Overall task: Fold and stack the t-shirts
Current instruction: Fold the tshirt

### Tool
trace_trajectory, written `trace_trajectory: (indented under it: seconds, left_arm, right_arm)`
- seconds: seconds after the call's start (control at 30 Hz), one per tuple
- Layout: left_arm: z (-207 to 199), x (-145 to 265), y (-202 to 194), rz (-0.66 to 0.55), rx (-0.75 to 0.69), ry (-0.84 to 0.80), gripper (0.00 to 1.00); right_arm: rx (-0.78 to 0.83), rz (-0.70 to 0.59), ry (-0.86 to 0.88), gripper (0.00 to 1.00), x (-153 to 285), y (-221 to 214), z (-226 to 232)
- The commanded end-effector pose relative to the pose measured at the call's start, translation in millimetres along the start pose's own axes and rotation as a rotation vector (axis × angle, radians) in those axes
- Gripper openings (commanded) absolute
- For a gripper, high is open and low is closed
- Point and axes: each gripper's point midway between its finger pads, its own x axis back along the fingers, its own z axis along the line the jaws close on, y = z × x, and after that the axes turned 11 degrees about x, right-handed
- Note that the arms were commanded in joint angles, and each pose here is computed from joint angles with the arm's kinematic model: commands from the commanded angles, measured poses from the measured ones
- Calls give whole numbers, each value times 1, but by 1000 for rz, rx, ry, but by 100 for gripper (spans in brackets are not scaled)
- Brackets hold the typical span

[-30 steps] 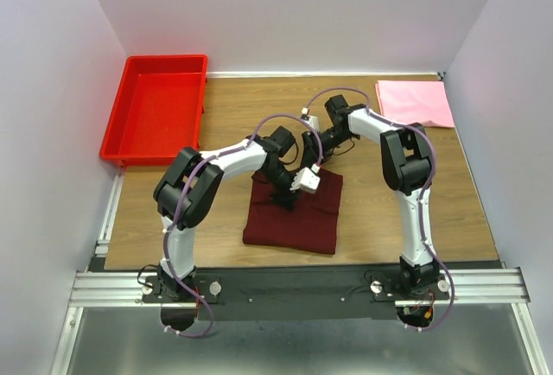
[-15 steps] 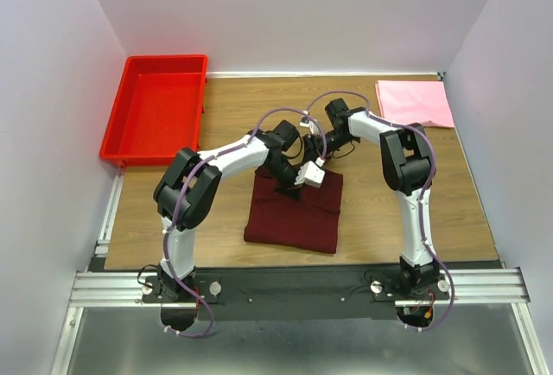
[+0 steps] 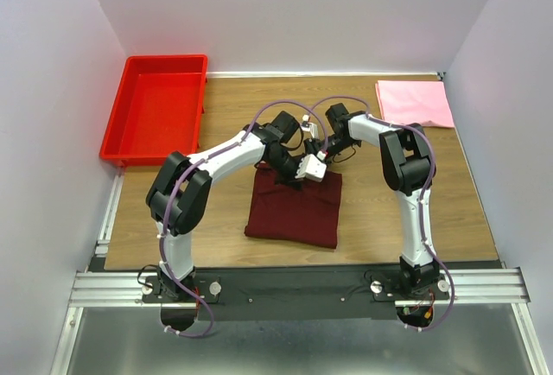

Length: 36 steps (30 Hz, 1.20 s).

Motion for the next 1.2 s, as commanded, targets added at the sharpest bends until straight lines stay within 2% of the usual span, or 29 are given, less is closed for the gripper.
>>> trace_trajectory:
  seconds: [0.0, 0.43, 0.8, 0.83, 0.9, 0.93, 1.0, 1.17]
  left_arm:
    - [15, 17, 25, -28, -86, 83, 0]
    - [58, 36, 39, -33, -145, 217, 0]
    - [83, 33, 23, 10, -139, 267, 0]
    - [85, 34, 23, 10, -141, 277, 4]
    - [85, 36, 20, 16, -134, 285, 20]
    - [85, 39, 21, 10, -132, 290, 34]
    - [82, 51, 24, -15, -123, 283, 43]
    - [63, 78, 16, -62, -44, 215, 44]
  right_arm:
    - [-7, 115, -91, 47, -10, -41, -29]
    - [-3, 117, -76, 46, -12, -45, -27]
    - [17, 123, -95, 47, -11, -43, -32]
    - [26, 127, -108, 47, -9, -42, -34]
    - [35, 129, -121, 50, -8, -39, -35]
    - [48, 130, -137, 51, -6, -36, -37]
    - [71, 126, -156, 55, -2, -29, -38]
    - [166, 121, -246, 61, 15, -2, -44]
